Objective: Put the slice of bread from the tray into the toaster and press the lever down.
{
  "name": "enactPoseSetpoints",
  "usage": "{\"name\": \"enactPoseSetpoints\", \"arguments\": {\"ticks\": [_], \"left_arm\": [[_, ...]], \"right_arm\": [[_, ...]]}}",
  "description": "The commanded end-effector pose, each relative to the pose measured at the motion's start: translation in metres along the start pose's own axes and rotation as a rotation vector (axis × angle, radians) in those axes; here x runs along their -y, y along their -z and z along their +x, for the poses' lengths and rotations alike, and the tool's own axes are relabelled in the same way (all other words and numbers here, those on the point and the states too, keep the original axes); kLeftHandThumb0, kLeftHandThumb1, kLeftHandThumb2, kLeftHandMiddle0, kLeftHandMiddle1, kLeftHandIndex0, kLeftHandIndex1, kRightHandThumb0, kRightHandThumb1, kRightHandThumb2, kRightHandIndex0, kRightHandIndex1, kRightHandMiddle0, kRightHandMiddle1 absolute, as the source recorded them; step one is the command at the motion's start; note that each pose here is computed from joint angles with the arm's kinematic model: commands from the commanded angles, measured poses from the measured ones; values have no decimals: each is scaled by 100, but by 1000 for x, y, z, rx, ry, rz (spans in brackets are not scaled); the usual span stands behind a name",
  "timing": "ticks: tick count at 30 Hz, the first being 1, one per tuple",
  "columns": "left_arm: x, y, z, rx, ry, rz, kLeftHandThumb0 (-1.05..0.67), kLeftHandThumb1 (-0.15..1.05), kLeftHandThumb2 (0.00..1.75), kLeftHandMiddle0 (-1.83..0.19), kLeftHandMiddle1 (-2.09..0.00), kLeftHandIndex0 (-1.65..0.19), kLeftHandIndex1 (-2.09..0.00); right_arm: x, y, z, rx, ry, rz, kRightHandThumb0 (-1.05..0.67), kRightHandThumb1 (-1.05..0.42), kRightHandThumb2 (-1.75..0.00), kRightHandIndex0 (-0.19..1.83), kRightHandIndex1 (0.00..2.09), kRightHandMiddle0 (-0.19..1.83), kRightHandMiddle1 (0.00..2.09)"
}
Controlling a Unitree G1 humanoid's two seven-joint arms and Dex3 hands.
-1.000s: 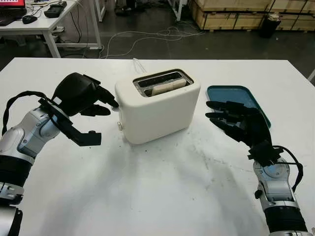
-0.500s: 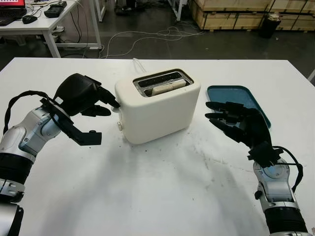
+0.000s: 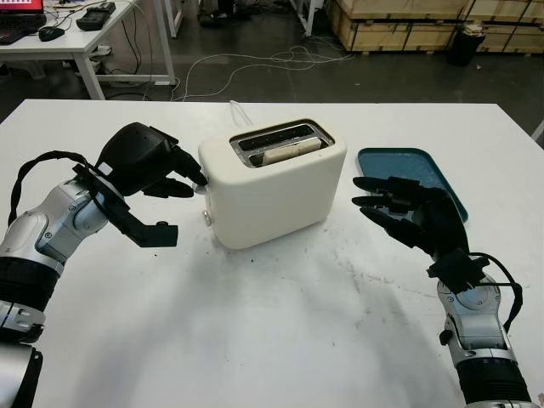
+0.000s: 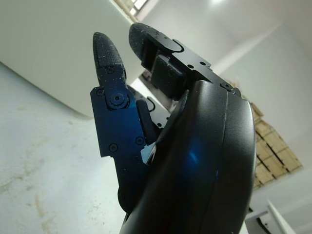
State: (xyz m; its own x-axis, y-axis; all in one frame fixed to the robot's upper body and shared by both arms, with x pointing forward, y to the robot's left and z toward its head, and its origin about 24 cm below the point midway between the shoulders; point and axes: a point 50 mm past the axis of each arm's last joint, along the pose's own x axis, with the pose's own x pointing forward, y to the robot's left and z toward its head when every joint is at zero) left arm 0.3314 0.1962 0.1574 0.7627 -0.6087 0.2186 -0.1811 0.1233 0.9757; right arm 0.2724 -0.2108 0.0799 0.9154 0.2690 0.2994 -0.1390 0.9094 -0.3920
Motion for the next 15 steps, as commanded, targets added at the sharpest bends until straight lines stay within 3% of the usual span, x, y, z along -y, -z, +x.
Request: {"name": "enactPoseSetpoints", "arguments": {"ticks": [1,10,13,15], "left_arm": [[5,-6,6,32,17,11,-39,70,0,-103,-157,-139,-3],[17,-13,12,49,28,-1,-42,62,0,-108,-152,-145,-4],[41,-27,8,35,28,-36,-35,64,1,-102,-157,-143,-2],[72,-45,5,21,63,-49,-33,66,1,-99,-150,-140,-1]], "right_arm": [[4,-3,-1,23,4,-15,-49,-92,-6,106,9,93,0],[5,-5,-1,34,9,-17,-48,-92,-6,106,9,93,0],[6,-4,-3,32,13,-20,-47,-92,-6,105,9,94,0],[7,-3,-4,25,14,-18,-48,-92,-6,105,9,94,0]]}}
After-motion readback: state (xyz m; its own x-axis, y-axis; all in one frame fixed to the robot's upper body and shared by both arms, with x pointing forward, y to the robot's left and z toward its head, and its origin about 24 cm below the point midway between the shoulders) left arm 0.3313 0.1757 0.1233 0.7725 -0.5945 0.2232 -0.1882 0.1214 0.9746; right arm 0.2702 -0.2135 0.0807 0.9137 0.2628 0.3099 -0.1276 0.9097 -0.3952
